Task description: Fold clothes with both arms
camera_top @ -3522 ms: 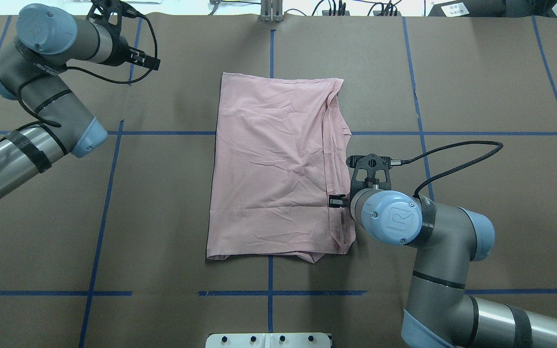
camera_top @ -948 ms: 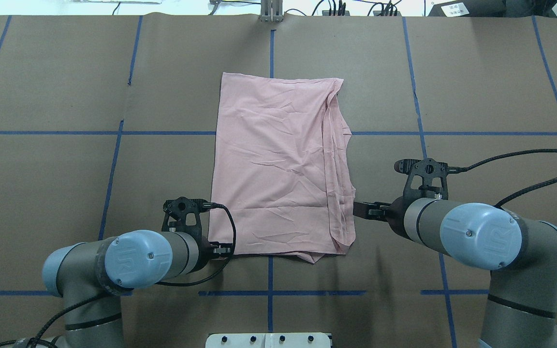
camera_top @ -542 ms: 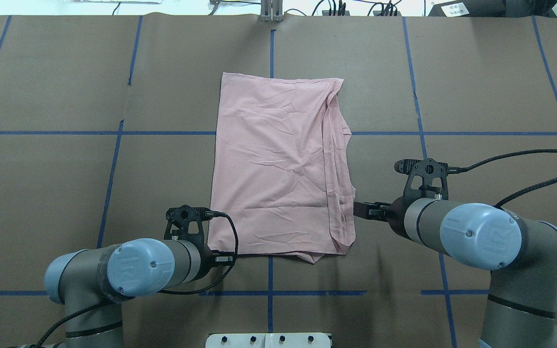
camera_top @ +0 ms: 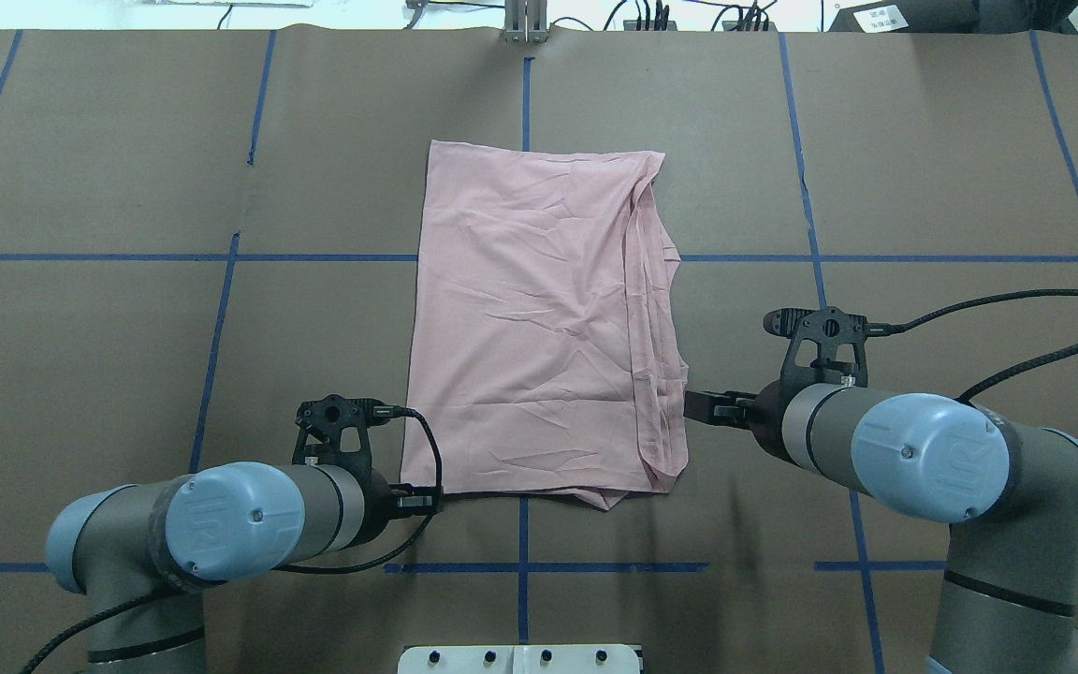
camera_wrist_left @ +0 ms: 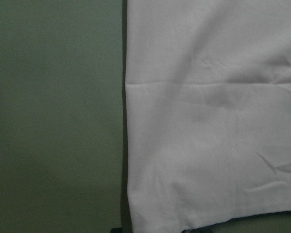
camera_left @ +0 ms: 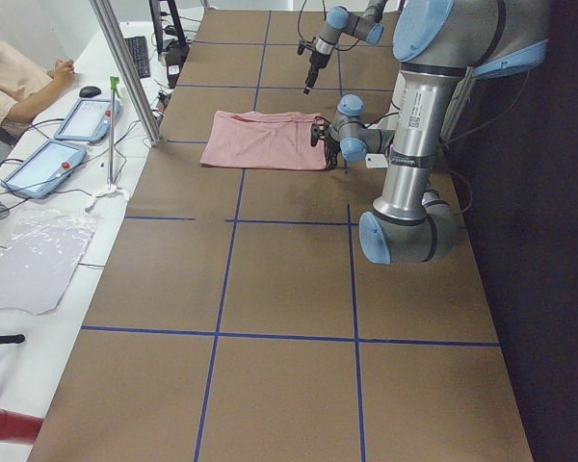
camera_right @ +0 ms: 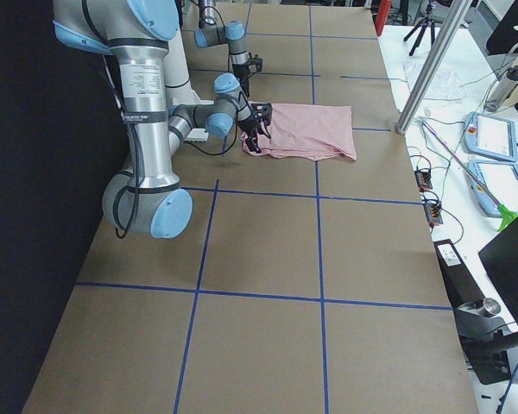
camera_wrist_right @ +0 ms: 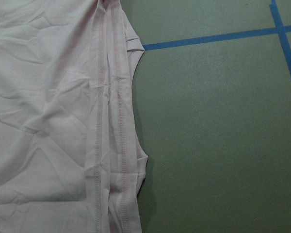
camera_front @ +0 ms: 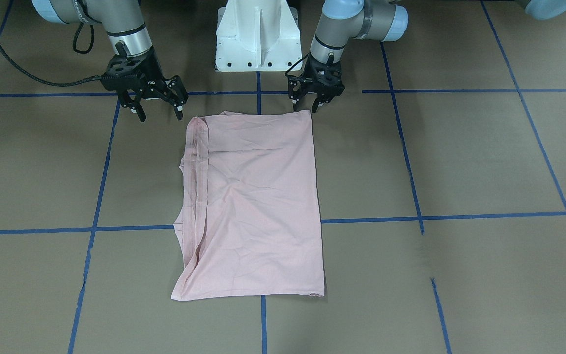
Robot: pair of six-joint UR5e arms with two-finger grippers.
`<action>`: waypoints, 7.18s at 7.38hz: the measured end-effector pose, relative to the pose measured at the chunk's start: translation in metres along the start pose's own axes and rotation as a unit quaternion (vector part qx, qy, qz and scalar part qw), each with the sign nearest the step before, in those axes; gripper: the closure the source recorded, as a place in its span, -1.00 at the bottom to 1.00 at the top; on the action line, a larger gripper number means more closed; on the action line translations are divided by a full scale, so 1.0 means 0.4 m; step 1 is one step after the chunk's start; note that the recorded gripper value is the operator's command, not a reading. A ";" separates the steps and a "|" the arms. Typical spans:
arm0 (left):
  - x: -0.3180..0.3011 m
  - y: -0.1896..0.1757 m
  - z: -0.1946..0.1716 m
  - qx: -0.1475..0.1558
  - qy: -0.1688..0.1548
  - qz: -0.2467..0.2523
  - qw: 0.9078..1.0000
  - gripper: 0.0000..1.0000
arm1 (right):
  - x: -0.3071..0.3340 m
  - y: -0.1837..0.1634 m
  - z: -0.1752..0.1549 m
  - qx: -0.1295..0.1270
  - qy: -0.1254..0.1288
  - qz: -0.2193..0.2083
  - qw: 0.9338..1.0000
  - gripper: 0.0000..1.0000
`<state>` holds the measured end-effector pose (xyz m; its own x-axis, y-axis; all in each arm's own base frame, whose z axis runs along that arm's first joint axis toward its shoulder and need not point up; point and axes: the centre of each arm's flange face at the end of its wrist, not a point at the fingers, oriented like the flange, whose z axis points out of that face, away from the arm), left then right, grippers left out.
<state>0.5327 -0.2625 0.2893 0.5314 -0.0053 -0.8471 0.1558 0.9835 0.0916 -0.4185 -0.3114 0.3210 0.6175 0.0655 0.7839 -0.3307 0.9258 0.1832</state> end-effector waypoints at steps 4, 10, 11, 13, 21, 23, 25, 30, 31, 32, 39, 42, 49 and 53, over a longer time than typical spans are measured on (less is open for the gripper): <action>-0.008 -0.001 0.014 0.001 -0.006 -0.079 0.997 -0.05 | 0.001 0.000 0.002 0.000 0.001 0.000 1.000 -1.00; -0.014 -0.009 0.042 0.004 -0.016 -0.092 0.996 0.08 | 0.003 -0.002 0.002 0.004 0.002 0.000 1.000 -1.00; -0.014 -0.009 0.042 0.004 -0.016 -0.093 0.996 0.09 | 0.003 -0.002 0.002 0.004 0.002 -0.001 1.000 -1.00; -0.012 -0.012 0.049 0.004 -0.018 -0.093 0.995 0.08 | 0.003 -0.002 0.003 0.004 0.002 -0.001 1.000 -1.00; 0.007 -0.016 0.061 0.005 -0.017 -0.087 0.996 1.00 | -0.009 0.006 0.004 -0.001 0.001 0.008 1.000 -0.88; 0.010 -0.016 0.055 0.005 -0.014 -0.086 0.996 1.00 | -0.098 0.025 0.017 -0.013 0.011 0.064 0.998 -0.69; 0.015 -0.017 0.050 0.005 -0.012 -0.085 0.996 1.00 | -0.247 0.050 0.077 -0.023 0.043 0.138 0.989 -0.59; 0.033 -0.019 0.042 0.005 -0.005 -0.086 0.996 1.00 | -0.301 0.167 0.179 -0.027 0.103 0.236 0.966 -0.48; 0.035 -0.019 0.041 0.005 -0.004 -0.085 0.996 1.00 | -0.300 0.187 0.186 -0.025 0.107 0.239 0.965 -0.45; 0.035 -0.019 0.041 0.005 -0.004 -0.085 0.996 1.00 | -0.303 0.199 0.189 -0.022 0.107 0.239 0.965 -0.43; 0.037 -0.017 0.040 0.004 -0.003 -0.086 0.996 1.00 | -0.319 0.192 0.193 0.003 0.096 0.239 0.966 -0.41; 0.035 -0.017 0.040 0.004 -0.004 -0.086 0.996 1.00 | -0.316 0.198 0.210 0.004 0.103 0.237 0.966 -0.37; 0.036 -0.019 0.037 0.005 -0.002 -0.087 0.996 1.00 | -0.313 0.198 0.217 0.005 0.105 0.243 0.964 1.00; 0.038 -0.017 0.037 0.005 -0.002 -0.086 0.996 1.00 | -0.313 0.193 0.213 0.007 0.103 0.252 0.962 1.00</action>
<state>0.5522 -0.2720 0.2835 0.4988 -0.1748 -0.8489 0.2525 0.9663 -0.0505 -0.5824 -0.2799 0.2875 0.5041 0.5793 0.6406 -0.6347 0.7515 -0.1801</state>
